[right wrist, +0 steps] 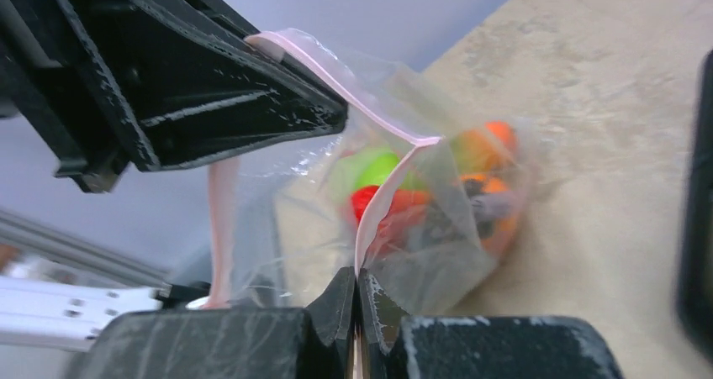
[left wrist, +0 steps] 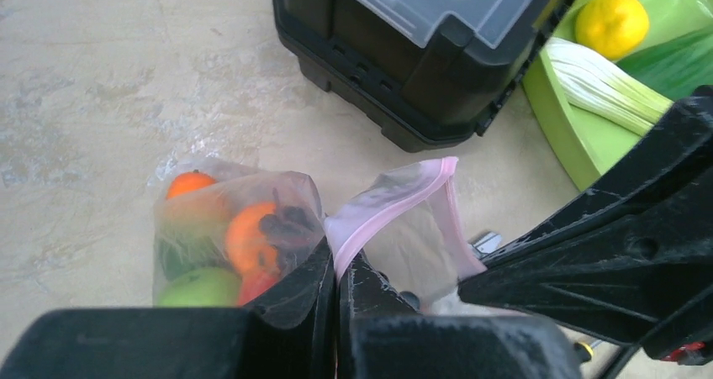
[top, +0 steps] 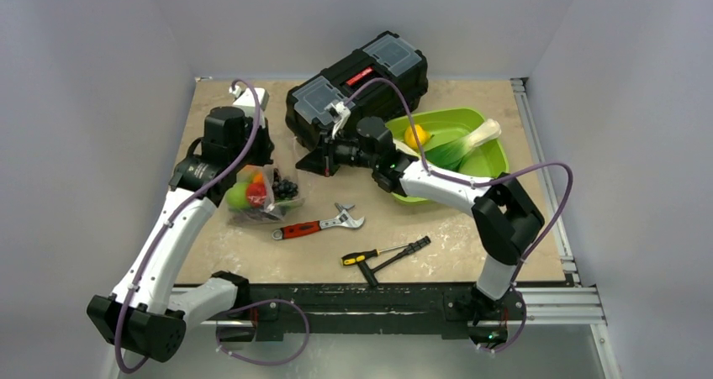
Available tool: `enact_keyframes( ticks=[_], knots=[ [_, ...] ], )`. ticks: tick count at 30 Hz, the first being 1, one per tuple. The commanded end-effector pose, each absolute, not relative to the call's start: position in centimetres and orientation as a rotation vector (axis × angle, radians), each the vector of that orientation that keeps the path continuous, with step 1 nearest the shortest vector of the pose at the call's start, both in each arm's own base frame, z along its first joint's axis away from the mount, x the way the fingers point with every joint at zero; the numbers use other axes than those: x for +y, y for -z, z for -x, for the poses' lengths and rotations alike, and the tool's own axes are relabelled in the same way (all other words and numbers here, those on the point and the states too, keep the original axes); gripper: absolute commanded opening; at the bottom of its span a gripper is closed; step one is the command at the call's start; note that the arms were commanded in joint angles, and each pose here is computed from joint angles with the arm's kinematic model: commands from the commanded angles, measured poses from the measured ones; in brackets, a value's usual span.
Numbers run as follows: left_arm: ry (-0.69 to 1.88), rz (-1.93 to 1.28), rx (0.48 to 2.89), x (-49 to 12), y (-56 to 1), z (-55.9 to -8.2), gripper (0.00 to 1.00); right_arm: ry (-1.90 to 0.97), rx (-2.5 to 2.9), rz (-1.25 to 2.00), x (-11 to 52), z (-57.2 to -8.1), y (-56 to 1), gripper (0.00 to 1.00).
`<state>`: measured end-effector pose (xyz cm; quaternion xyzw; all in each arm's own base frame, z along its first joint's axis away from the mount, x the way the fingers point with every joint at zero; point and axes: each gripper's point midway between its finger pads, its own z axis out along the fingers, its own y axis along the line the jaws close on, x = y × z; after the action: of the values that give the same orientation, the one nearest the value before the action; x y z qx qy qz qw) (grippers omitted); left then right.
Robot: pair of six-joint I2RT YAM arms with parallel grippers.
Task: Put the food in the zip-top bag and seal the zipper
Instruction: Adjust the zipper food storage bag at the center of the board.
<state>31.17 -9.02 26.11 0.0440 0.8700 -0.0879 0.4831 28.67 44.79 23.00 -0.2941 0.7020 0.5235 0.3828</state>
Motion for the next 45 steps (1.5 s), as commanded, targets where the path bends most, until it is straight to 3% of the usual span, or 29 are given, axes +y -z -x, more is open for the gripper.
enact_keyframes(
  ticks=[1,3,7,12,18,22,25,28,32,35,37,39,42,45],
  knots=[
    [0.36,-0.27,2.033,-11.7,-29.9,-30.2,0.0,-1.768,1.588,0.418,45.8,-25.7,-32.1,0.0],
    [0.44,-0.322,2.081,-12.7,-29.8,-28.7,0.0,-1.825,1.603,0.302,45.8,-25.7,-33.2,0.0],
    [0.56,-0.371,2.125,-13.8,-29.8,-26.0,0.15,-1.891,1.607,0.117,45.5,-26.3,-34.1,0.0],
    [0.706,-0.447,2.124,-15.3,-29.5,-23.2,0.41,-1.897,1.605,-0.01,45.7,-27.0,-34.5,0.0],
    [0.695,-0.479,2.135,-15.2,-28.6,-21.9,0.84,-1.911,1.602,-0.096,45.5,-27.5,-35.4,0.0],
    [0.527,-0.513,2.139,-14.9,-27.3,-21.9,0.88,-1.928,1.624,-0.162,45.6,-27.8,-35.9,0.0],
    [0.408,-0.475,2.131,-14.3,-26.8,-23.1,0.84,-1.957,1.642,-0.19,45.9,-27.6,-36.1,0.0],
    [0.301,-0.415,2.141,-13.1,-26.4,-24.3,0.7,-1.95,1.653,-0.219,46.0,-27.5,-36.2,0.0],
    [0.172,-0.334,2.131,-11.1,-26.7,-25.2,0.49,-1.936,1.668,-0.241,46.4,-27.2,-36.0,0.0],
    [0.128,-0.303,2.103,-10.5,-27.5,-25.8,0.27,-1.922,1.69,-0.228,47.3,-26.9,-35.9,0.0],
    [0.114,-0.277,2.099,-10.3,-28.1,-26.1,0.05,-1.903,1.692,-0.199,47.7,-26.7,-35.8,0.0],
    [0.067,-0.204,2.106,-9.2,-28.4,-26.1,0.0,-1.88,1.684,-0.165,47.8,-26.7,-35.5,0.0],
    [-0.015,-0.006,2.105,-6.7,-29.6,-25.4,0.0,-1.816,1.711,-0.05,47.9,-26.8,-34.7,0.36],
    [-0.114,0.242,2.108,-3.8,-31.1,-24.2,0.0,-1.713,1.661,0.12,47.0,-27.0,-35.7,0.52]
  ],
)
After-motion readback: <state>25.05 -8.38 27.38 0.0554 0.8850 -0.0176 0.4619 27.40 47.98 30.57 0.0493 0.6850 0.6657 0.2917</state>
